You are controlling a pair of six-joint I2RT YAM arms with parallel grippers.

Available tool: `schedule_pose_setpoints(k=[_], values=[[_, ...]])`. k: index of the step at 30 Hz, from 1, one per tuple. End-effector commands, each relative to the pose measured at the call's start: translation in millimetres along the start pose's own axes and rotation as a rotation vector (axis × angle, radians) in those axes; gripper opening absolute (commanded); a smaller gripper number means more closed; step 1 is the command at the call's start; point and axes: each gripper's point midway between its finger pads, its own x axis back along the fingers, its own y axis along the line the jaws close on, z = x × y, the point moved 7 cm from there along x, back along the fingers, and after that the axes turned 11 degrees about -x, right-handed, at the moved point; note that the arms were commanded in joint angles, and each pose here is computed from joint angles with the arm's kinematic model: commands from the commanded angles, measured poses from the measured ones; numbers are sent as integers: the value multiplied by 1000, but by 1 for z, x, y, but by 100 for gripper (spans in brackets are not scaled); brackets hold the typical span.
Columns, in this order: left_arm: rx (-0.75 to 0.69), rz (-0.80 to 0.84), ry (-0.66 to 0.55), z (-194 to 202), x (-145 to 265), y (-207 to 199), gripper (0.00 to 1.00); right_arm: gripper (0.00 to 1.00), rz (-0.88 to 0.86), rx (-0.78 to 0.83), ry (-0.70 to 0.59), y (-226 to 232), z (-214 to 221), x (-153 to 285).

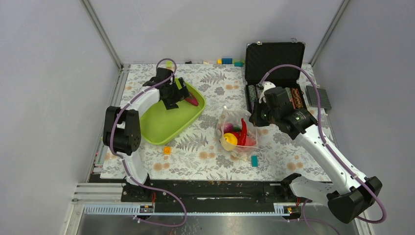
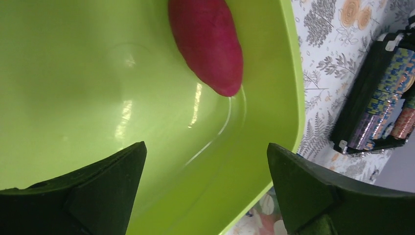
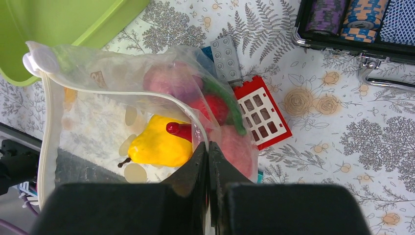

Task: Place the food in the zip-top bag and seal the zipper
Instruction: Pick up the fake vegetable from the bin.

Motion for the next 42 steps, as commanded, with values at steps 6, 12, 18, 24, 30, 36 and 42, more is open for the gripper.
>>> schedule_pose_setpoints(k=[6, 12, 18, 24, 30, 36, 42], values=[[85, 25, -41, -1, -21, -19, 95, 0, -24, 29, -42, 4, -10, 4], [118, -32, -66, 1, -33, -13, 92, 0, -6, 30, -45, 2, -10, 5], [161, -41, -109, -8, -52, -11, 88, 0, 16, 28, -64, -2, -11, 8], [177, -53, -124, -17, -72, -10, 81, 0, 40, 7, -76, -3, -13, 6], [180, -106, -99, -19, -92, -3, 66, 0, 68, -12, -55, -3, -14, -1], [173, -126, -68, -17, -87, -2, 41, 0, 82, -22, -61, 0, -20, 1], [81, -142, 18, 4, -59, 0, 0, 0, 97, -16, -34, 2, -23, 1]])
